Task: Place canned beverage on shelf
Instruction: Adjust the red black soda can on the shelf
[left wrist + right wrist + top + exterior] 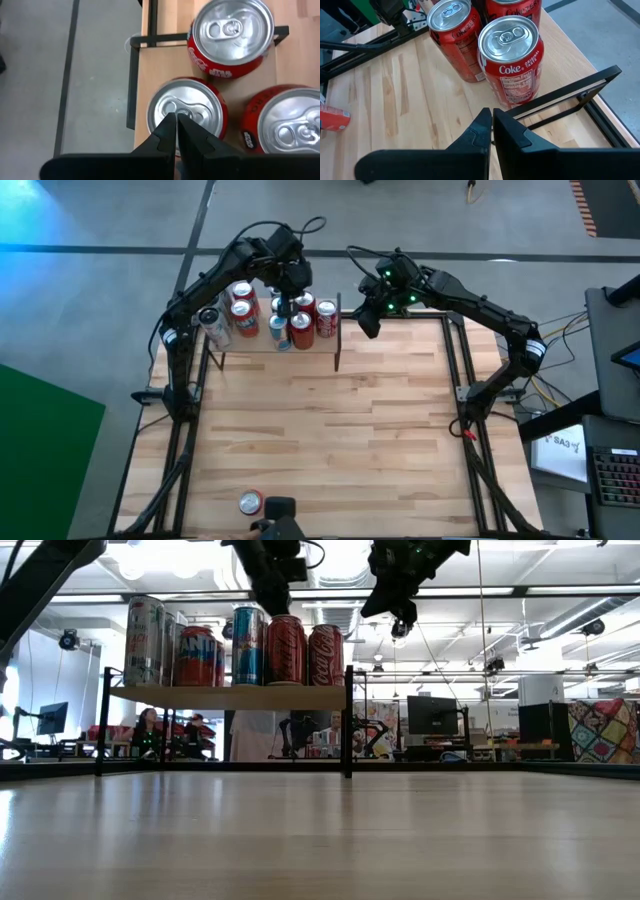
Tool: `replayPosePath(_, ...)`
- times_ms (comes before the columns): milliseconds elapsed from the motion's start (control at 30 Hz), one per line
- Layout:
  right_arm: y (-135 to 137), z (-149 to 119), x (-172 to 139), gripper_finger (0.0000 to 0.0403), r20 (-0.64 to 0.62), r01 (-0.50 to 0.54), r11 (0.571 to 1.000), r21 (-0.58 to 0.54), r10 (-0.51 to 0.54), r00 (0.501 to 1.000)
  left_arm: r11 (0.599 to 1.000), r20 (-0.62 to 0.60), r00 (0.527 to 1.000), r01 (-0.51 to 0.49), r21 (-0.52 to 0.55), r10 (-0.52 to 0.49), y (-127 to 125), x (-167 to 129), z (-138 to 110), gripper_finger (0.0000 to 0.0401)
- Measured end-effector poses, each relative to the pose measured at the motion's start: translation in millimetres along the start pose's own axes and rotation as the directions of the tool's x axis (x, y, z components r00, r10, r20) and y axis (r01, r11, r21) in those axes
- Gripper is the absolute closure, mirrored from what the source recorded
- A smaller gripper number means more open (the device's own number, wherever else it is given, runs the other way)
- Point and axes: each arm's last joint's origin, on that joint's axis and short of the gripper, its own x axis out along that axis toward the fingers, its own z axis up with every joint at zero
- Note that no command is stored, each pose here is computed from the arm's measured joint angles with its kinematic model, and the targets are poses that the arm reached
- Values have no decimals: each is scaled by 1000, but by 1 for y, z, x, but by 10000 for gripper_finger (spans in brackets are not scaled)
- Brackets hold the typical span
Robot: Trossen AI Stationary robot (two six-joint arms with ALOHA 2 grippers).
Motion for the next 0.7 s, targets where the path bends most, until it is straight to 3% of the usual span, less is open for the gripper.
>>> replayPosePath(700,5,0,2,394,1,-12,1000,-5,12,1000,999,-84,996,-12,-31,9,-2,1,-6,401)
